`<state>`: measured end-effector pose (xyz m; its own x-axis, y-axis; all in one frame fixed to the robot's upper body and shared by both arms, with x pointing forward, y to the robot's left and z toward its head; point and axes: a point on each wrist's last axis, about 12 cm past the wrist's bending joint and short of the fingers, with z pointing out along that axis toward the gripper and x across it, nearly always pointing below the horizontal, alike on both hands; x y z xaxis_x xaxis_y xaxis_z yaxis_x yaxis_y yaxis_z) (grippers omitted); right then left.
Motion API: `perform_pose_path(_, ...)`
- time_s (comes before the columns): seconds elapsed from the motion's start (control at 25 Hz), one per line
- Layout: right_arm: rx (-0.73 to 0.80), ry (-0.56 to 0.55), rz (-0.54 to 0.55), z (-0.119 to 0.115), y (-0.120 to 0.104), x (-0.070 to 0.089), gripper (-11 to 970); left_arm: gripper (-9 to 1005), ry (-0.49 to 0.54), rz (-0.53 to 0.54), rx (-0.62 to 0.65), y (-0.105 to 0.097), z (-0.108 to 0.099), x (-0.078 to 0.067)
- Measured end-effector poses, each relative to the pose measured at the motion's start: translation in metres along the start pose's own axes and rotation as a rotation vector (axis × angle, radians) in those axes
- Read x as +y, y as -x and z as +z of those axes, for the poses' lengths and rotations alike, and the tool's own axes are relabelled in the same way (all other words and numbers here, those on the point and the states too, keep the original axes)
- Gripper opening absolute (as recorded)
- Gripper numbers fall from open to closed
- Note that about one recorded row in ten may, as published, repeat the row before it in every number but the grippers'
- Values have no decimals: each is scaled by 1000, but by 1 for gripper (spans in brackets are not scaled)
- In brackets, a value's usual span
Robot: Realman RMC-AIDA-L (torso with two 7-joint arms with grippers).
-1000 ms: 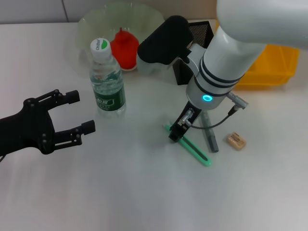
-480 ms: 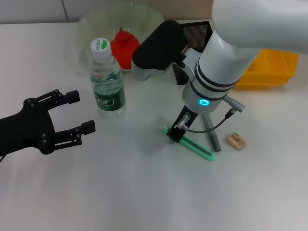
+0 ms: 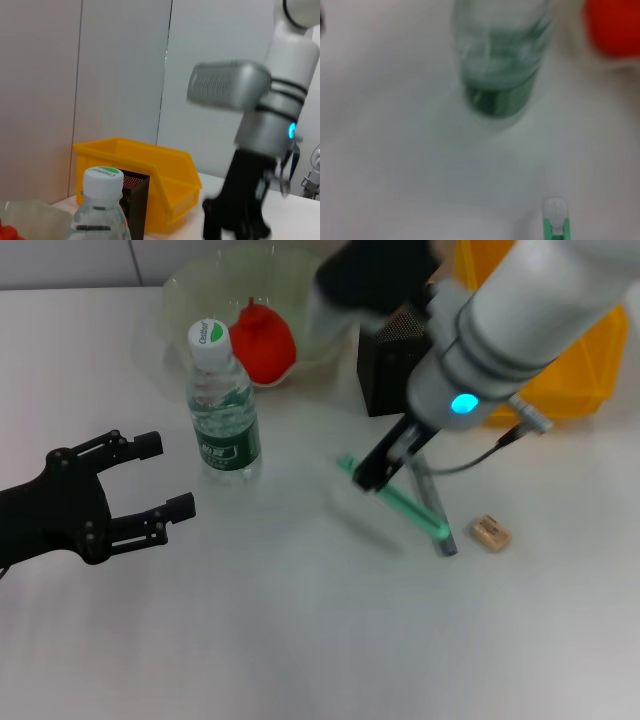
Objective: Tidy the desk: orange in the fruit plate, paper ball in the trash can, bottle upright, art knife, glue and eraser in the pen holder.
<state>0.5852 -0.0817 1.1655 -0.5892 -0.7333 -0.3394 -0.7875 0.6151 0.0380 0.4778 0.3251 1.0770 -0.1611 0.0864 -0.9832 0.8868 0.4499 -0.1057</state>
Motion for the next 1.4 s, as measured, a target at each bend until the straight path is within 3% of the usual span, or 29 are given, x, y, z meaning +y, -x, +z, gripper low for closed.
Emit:
perform_pose_path(0.04, -76, -24, 29, -23, -2, -10, 160, 844, 1, -1, 0, 0, 0, 0)
perform_pose_path(0.08, -76, -24, 29, -23, -2, -10, 159, 844, 2, -1, 1, -1, -1, 0)
perform_pose_path(0.24, -287, -167, 64, -76, -8, -30, 159, 844, 4, -3, 2, -1, -1, -1)
perform_pose_path(0.44, -472, -245, 61, -89, -11, -44, 159, 844, 1, -14, 1, -1, 0, 0)
perform_pose_path(0.96, -684, -354, 55, -55, -4, -64, 160, 844, 8, -16, 0, -1, 5, 2)
perform_pose_path(1.4, -715, -371, 62, -16, -2, -70, 159, 844, 8, -19, -3, -2, 7, 1)
